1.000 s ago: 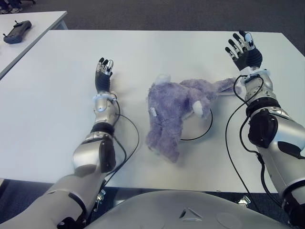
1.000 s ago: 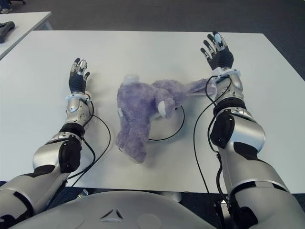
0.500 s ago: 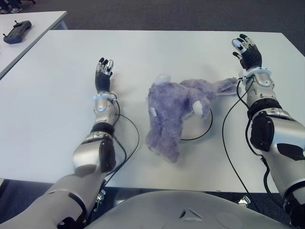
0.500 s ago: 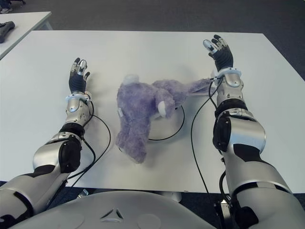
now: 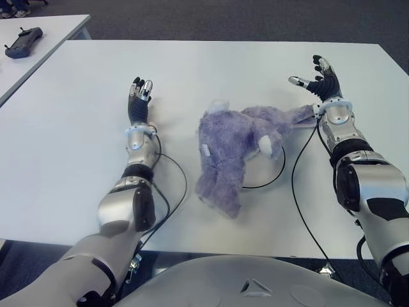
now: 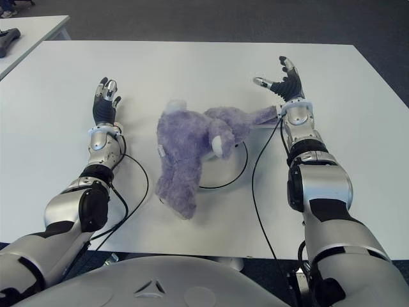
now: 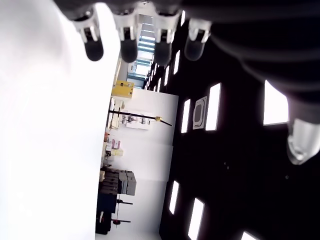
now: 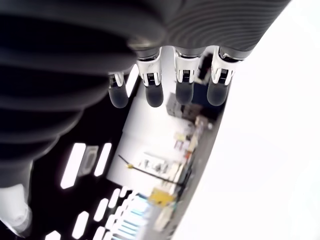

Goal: Put the doll into the plate.

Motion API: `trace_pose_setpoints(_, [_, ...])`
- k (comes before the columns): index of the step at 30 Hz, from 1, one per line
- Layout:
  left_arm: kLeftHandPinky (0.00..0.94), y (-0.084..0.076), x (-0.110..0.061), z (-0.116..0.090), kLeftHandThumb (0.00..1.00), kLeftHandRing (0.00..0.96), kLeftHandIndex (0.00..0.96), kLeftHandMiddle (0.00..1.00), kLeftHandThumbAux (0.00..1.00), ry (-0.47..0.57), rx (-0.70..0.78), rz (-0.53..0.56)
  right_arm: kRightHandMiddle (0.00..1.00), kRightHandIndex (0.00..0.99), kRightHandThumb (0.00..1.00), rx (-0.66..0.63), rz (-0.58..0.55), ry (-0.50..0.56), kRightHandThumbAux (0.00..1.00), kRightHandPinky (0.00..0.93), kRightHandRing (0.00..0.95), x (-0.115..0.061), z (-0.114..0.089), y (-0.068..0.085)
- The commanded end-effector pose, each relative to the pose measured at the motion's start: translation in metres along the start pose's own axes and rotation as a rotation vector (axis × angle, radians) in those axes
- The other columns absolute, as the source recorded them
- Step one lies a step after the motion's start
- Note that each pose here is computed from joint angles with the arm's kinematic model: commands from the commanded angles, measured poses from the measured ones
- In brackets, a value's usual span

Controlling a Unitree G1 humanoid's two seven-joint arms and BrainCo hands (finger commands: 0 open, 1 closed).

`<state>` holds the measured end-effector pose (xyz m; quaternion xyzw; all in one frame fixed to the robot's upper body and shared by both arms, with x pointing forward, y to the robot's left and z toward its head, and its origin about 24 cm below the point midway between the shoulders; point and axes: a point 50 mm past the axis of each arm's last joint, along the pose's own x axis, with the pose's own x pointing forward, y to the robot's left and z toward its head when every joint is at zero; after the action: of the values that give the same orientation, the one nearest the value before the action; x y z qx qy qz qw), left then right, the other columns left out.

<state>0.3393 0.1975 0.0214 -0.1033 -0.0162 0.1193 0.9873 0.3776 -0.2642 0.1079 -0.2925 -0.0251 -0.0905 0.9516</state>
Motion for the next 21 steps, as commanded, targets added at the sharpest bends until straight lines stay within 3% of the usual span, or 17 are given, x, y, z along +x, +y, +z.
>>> trace_pose_setpoints(1, [0.010, 0.024, -0.098, -0.108, 0.000, 0.044, 0.021, 0.078, 0.449, 0.442, -0.039, 0.128, 0.027, 0.056, 0.000, -0.144, 0.012, 0.058, 0.691, 0.000, 0.000, -0.016, -0.030, -0.012])
trace_pose_setpoints(15, [0.013, 0.024, -0.098, -0.108, 0.000, 0.053, 0.033, 0.086, 0.442, 0.429, -0.047, 0.138, 0.052, 0.049, 0.000, -0.159, 0.012, 0.172, 0.710, 0.030, 0.017, -0.029, -0.055, -0.014])
trace_pose_setpoints(21, [0.015, 0.025, -0.098, -0.108, 0.000, 0.054, 0.035, 0.088, 0.440, 0.435, -0.037, 0.132, 0.053, 0.043, 0.000, -0.120, 0.015, 0.198, 0.719, 0.043, 0.023, -0.038, -0.065, -0.003])
